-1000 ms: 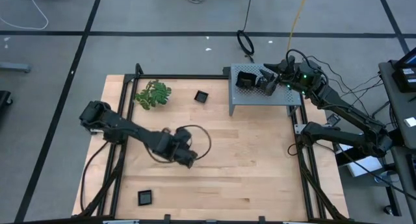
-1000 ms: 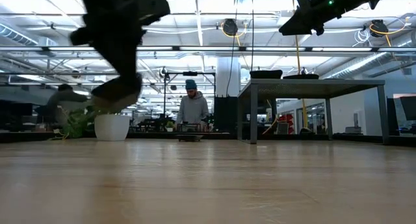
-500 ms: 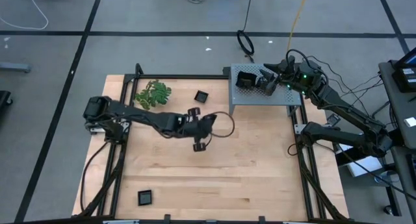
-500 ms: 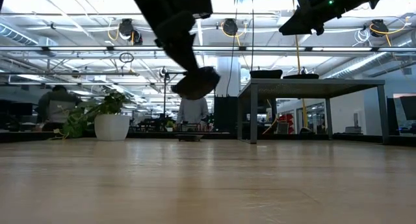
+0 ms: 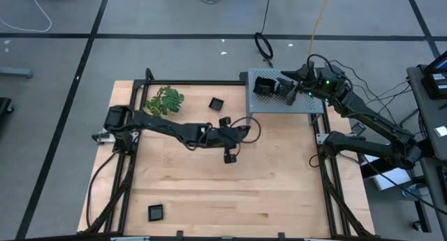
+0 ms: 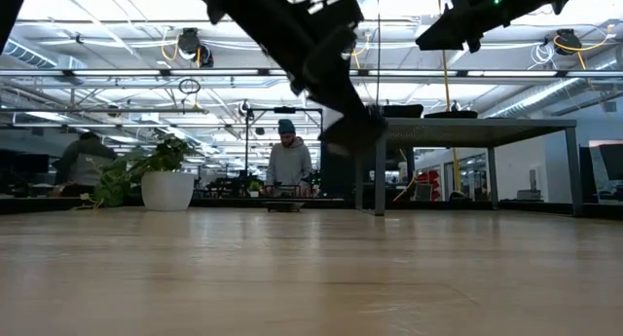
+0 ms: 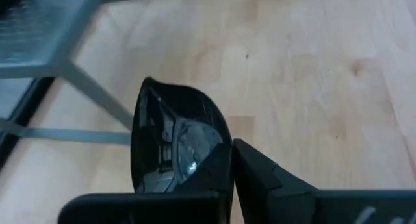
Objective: Pick & Place Mini shaped plates
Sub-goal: Stack the leaf shaped plate on top of the leaf shaped plates on the shelf
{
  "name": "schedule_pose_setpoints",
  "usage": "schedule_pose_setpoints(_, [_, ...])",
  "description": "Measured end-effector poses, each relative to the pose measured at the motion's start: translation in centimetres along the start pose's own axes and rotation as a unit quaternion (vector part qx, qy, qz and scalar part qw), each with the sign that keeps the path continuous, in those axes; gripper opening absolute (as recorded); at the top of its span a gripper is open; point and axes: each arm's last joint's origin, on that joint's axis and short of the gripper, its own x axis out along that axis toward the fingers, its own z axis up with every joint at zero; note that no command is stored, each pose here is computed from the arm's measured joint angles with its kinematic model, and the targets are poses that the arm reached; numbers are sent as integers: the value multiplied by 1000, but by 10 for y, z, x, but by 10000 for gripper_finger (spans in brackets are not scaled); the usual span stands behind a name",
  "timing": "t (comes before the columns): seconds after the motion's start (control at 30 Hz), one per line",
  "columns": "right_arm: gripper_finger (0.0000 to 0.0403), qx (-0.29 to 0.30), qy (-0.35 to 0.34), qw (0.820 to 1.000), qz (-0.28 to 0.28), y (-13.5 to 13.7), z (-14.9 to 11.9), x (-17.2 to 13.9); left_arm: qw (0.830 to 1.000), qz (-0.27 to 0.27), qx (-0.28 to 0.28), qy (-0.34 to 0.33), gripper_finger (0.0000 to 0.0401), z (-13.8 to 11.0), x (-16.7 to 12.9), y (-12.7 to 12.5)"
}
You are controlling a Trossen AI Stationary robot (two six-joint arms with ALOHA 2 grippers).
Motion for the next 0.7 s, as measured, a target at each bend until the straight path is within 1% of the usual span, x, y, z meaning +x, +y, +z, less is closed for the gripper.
schedule_pose_setpoints(0.07, [130,0,-1,1000,-3,0,0,0,1000,-3,-1,-9,9,-3,10,-7])
schedule_pose_setpoints(0.13, [130,-2,0,1000,-3,0,0,0,1000,-19,-2,8,5,-9,13,-12])
schedule_pose_setpoints(0.23, [130,-3,1,1000,-3,0,0,0,998,-57,-4,26,13,-14,15,-21])
schedule_pose_setpoints(0.3, [130,-2,1,1000,-3,0,0,0,997,-69,3,45,19,-18,14,-25])
schedule_pose_setpoints(0.4, [130,-1,7,1000,-2,0,-1,1,995,-66,14,69,22,-25,17,-27])
schedule_pose_setpoints(0.47, [130,1,11,1000,-2,0,-2,1,996,-60,14,71,22,-27,21,-26])
schedule_pose_setpoints(0.6, [130,22,28,999,0,0,-6,2,995,-55,11,88,9,-36,33,-25])
schedule_pose_setpoints(0.7, [130,35,36,999,19,1,-7,2,993,-56,7,103,5,-42,38,-25])
